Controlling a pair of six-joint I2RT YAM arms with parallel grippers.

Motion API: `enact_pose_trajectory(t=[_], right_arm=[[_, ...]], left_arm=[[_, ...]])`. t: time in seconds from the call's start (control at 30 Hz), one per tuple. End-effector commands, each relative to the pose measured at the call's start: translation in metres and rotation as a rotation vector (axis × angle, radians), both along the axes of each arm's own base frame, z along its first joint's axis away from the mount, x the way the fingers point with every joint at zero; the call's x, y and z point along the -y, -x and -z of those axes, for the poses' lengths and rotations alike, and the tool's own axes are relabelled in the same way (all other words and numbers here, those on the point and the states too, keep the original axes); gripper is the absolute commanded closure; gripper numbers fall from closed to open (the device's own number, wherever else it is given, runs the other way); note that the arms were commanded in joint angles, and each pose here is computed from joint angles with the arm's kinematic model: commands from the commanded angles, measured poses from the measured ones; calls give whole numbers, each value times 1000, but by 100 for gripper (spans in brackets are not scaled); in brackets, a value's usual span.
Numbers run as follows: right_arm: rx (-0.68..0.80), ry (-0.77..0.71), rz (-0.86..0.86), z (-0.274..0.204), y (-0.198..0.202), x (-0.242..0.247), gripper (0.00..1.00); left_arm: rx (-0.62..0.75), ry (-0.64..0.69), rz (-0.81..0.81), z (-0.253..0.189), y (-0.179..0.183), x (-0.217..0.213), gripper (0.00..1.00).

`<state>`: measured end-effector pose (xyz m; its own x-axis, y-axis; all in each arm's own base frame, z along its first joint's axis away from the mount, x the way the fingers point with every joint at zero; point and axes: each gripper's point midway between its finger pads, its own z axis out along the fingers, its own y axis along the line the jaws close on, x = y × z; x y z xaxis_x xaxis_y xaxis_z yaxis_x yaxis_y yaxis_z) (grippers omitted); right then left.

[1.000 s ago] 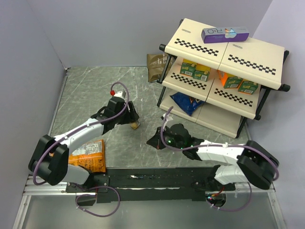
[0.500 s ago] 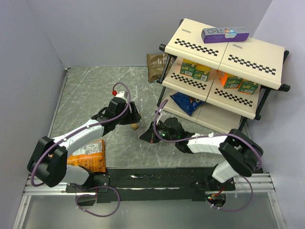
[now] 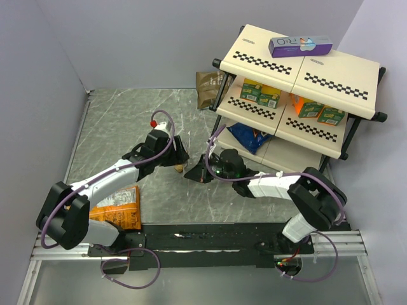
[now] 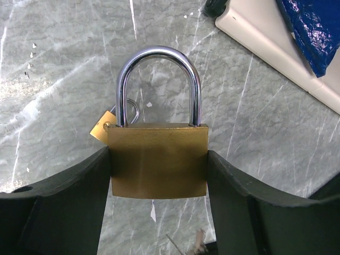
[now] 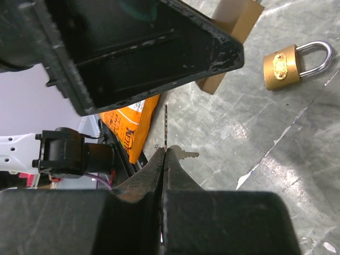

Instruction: Unlock with the key

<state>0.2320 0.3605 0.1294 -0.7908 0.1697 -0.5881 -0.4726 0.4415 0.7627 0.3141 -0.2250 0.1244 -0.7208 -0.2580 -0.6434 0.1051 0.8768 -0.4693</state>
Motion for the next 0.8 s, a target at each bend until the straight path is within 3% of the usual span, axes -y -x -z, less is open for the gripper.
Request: enact_pose_trajectory(t=[0.0,0.77], right_arm=[[9,-73,-21,-17,-11,-10,100],[-44,-63,-26,-1,-33,-11,100]], left_arm=[[155,116,17,-54,-15,17,99],[148,108,35,-49,-13,22,99]])
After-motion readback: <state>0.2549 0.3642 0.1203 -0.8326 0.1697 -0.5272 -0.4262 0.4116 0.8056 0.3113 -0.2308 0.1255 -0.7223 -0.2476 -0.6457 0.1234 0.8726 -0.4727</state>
